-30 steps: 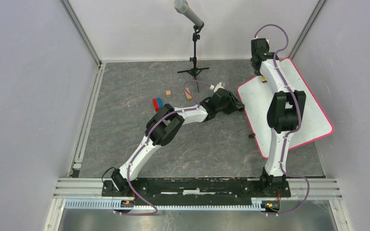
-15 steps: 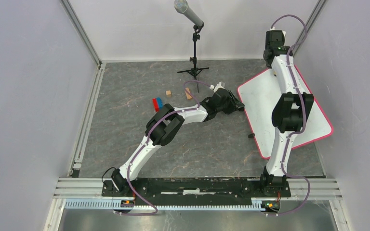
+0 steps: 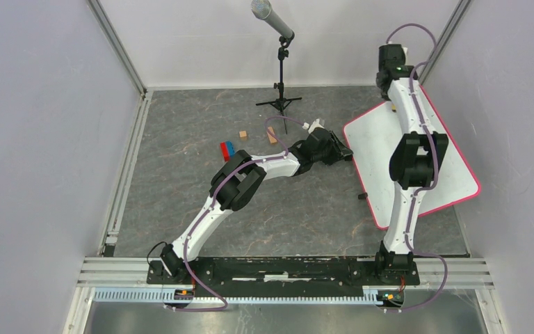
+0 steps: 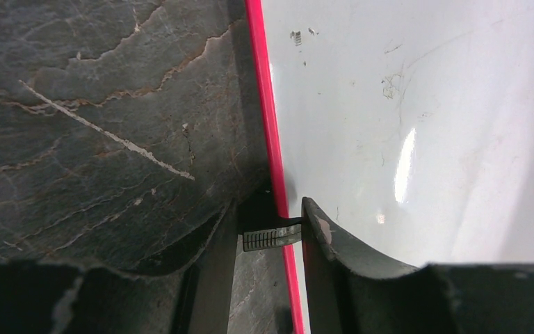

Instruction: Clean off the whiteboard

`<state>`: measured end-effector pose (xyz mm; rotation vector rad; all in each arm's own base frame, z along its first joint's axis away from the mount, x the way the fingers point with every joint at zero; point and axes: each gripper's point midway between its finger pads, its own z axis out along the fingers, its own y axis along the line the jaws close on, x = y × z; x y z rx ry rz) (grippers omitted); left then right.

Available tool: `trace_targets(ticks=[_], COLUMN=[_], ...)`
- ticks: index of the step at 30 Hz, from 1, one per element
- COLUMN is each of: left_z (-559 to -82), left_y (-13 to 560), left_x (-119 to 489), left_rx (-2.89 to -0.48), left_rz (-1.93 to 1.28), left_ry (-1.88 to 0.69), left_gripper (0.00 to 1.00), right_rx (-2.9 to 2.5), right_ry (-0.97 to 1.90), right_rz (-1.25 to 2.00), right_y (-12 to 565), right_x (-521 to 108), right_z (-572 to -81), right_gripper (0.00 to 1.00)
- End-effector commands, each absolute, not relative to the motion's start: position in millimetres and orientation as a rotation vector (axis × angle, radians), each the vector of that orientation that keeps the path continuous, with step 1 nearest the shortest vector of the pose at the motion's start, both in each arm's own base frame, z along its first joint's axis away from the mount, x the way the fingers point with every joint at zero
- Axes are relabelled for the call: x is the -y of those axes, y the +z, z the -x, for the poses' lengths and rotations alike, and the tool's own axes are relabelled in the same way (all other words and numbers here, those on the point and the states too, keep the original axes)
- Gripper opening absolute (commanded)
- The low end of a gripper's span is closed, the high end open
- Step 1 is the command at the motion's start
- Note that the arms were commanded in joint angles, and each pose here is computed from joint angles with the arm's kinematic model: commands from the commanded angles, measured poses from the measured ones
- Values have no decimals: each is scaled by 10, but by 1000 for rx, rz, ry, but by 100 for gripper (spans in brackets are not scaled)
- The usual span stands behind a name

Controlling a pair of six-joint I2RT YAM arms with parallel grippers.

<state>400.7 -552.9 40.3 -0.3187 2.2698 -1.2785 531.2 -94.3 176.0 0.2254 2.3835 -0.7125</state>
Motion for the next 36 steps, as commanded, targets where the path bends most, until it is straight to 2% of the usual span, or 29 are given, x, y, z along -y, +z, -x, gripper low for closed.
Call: trace_targets(ticks=[1,5,13,18,22,26,36], left_z=[-3721,-3721,-3722,-3719,-3720,-3720,-3719], left_y=[-266,-268,-267,-267,-271,-269,-269], left_x=[5391,5405,5410,5410,5407,5406,5407], left_rx=[-2461,-2461,-2462,-2463,-2463,-2462,-2462], left_rz=[257,257,251,251,253,253,253], left_ry=[-1099,-1103,-1106,-1107,-1106,-1106,-1107], left_gripper=[44,44,44,44,44,44,44], right_rx=[-2289,-2335,-2454,-2368,-2297,-2292,-2453], right_ry=[-868,-886,-853,-898,-928,-939,-791], right_rz=[-362,-327,-145,-218,-305,-322,-148], right_y=[2233,2082,1483,1833,2185,2236,1411], right_x=[1551,1461,873,1060,1451,1543,762], right_z=[-5125,-5070,-5183,-5230,-5135,-5101,-5212], right_gripper=[17,17,18,19,19,20,19])
